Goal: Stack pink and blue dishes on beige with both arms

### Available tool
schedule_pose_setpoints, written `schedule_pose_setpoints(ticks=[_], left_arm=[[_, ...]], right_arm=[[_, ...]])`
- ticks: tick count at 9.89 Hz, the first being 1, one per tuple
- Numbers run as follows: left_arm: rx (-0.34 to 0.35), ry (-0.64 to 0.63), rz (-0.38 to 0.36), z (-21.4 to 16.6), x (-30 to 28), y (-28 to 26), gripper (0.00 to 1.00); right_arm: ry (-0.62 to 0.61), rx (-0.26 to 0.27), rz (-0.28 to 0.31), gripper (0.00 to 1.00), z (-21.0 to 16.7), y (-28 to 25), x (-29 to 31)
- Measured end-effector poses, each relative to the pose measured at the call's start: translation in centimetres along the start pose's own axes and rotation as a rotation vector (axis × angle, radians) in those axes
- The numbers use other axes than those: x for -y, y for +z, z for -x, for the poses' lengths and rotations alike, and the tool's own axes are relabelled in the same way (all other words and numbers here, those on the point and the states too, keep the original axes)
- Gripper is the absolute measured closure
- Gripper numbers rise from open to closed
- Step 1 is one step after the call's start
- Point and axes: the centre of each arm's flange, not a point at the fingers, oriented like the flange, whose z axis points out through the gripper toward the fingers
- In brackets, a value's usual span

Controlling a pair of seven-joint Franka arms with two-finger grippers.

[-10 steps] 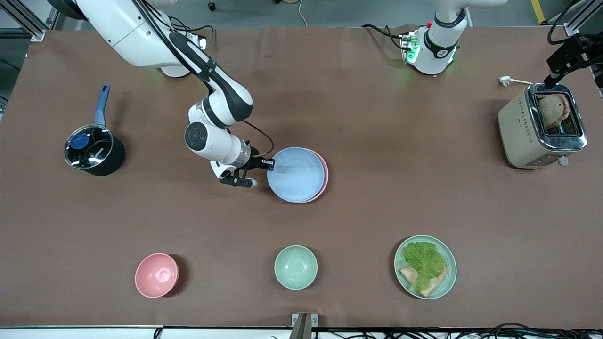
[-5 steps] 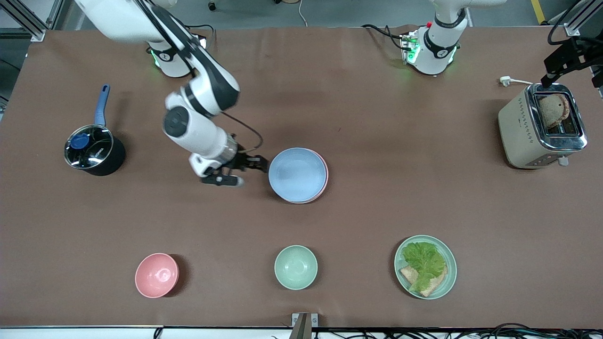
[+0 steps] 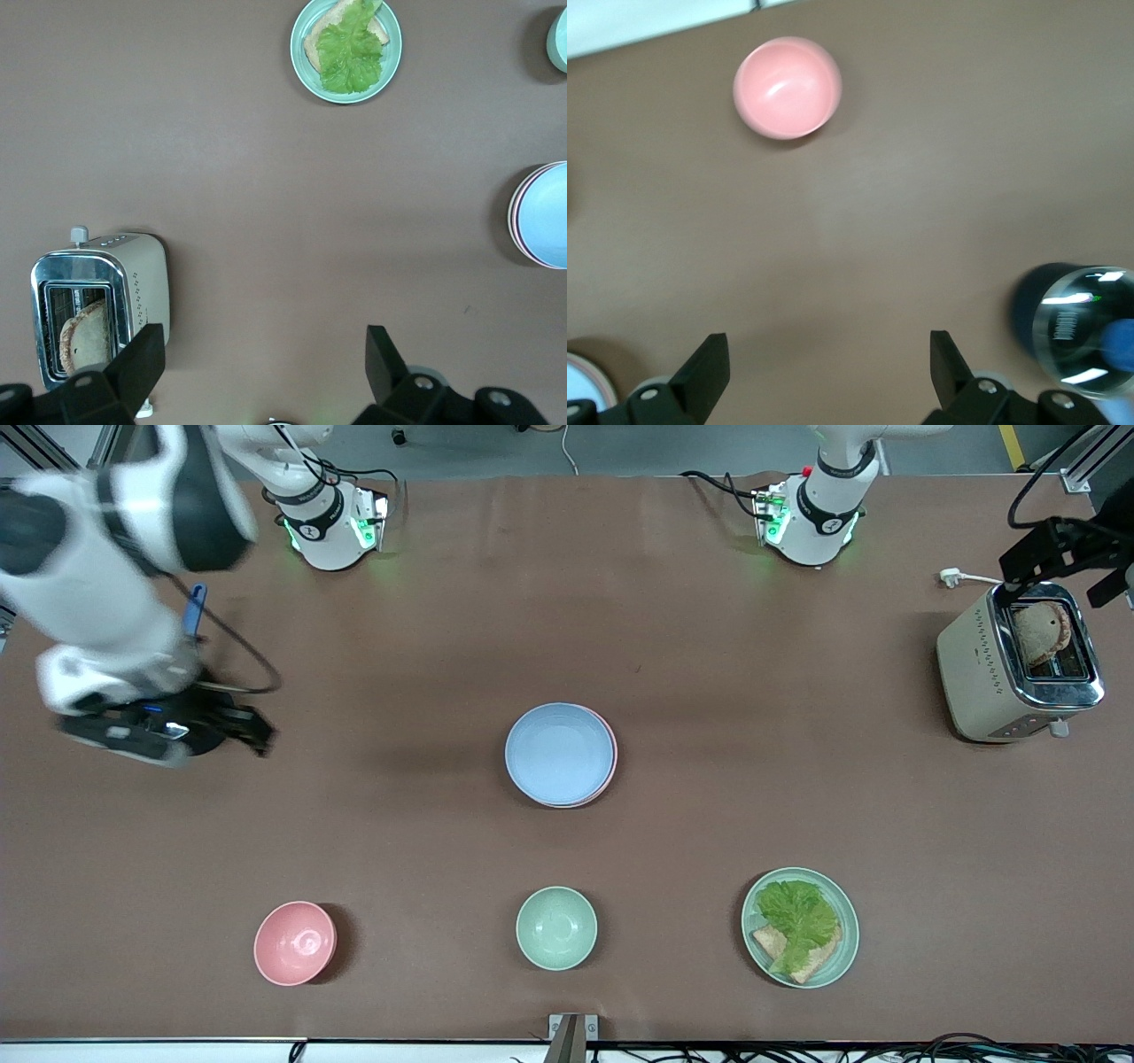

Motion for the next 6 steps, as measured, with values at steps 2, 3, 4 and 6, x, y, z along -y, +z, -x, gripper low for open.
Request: schedule_pose_setpoints(ticks=[2, 3, 4, 6], left_arm=[[0.007, -0.001, 0.000, -0.4, 0.0, 0.5, 0.00], [0.006, -0.002, 0.000, -0.4, 0.0, 0.4, 0.00], [0.005, -0.001, 0.001, -0.4, -0.1, 0.4, 0.00], [0.006, 0.003, 0.004, -0.4, -0.4, 0.4, 0.00]], right_arm=[[0.041, 0.019, -0.019, 0.00, -1.4, -4.0, -6.9], [-0.002, 0.043, -0.040, 0.00, -1.1, -5.7, -9.5], [-0.048, 0.067, -0.047, 0.00, -0.6, -7.7, -11.5], [-0.080, 0.083, -0.077, 0.00, 0.1, -11.1, -12.7]])
